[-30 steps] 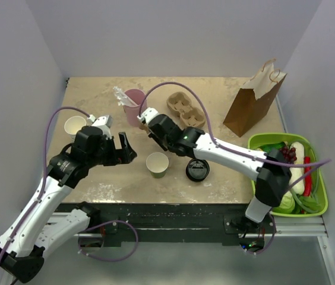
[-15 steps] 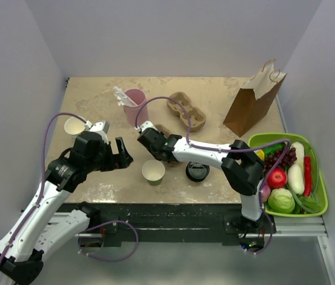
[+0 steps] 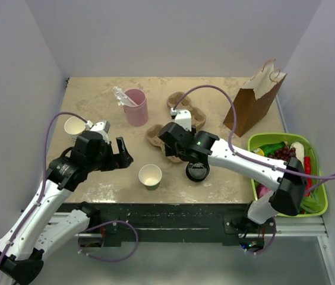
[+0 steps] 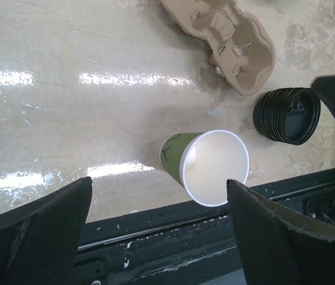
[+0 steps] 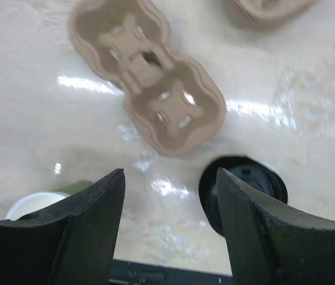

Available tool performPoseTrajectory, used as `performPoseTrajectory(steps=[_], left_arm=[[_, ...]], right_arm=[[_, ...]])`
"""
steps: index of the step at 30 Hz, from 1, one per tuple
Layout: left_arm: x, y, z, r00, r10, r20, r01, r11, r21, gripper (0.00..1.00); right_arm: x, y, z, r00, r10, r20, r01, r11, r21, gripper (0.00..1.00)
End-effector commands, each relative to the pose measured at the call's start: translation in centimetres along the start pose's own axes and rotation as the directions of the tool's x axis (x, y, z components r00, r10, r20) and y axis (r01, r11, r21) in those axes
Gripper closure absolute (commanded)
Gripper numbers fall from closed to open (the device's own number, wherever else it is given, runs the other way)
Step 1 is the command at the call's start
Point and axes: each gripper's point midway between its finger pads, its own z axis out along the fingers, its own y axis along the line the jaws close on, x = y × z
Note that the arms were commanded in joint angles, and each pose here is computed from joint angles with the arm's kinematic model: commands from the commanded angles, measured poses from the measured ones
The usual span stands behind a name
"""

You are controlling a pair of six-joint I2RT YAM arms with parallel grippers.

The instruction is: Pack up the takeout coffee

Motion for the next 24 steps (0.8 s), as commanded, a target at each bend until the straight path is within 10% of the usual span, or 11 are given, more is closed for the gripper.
performPoseTrajectory(steps=[1, 13, 24], left_arm=[[-0.8, -0.5, 0.3, 0.999, 0.036, 0.02, -0.036, 0.999, 0.017, 0.0], [-0.5, -1.0, 1.8, 0.998, 0.064, -0.01, -0.064, 0.997, 0.045, 0.0], [-0.3, -0.9, 1.7, 0.998, 0.063, -0.01, -0.062, 0.997, 0.045, 0.0]], right_arm=[[4.9, -3.6, -1.0, 0.979, 0.173, -0.111, -0.159, 0.979, 0.13, 0.38], [8.1, -3.5, 0.7, 0.965, 0.202, -0.17, -0.173, 0.97, 0.171, 0.67], [9.5, -3.6, 2.3, 0.964, 0.169, -0.205, -0.118, 0.964, 0.24, 0.74]])
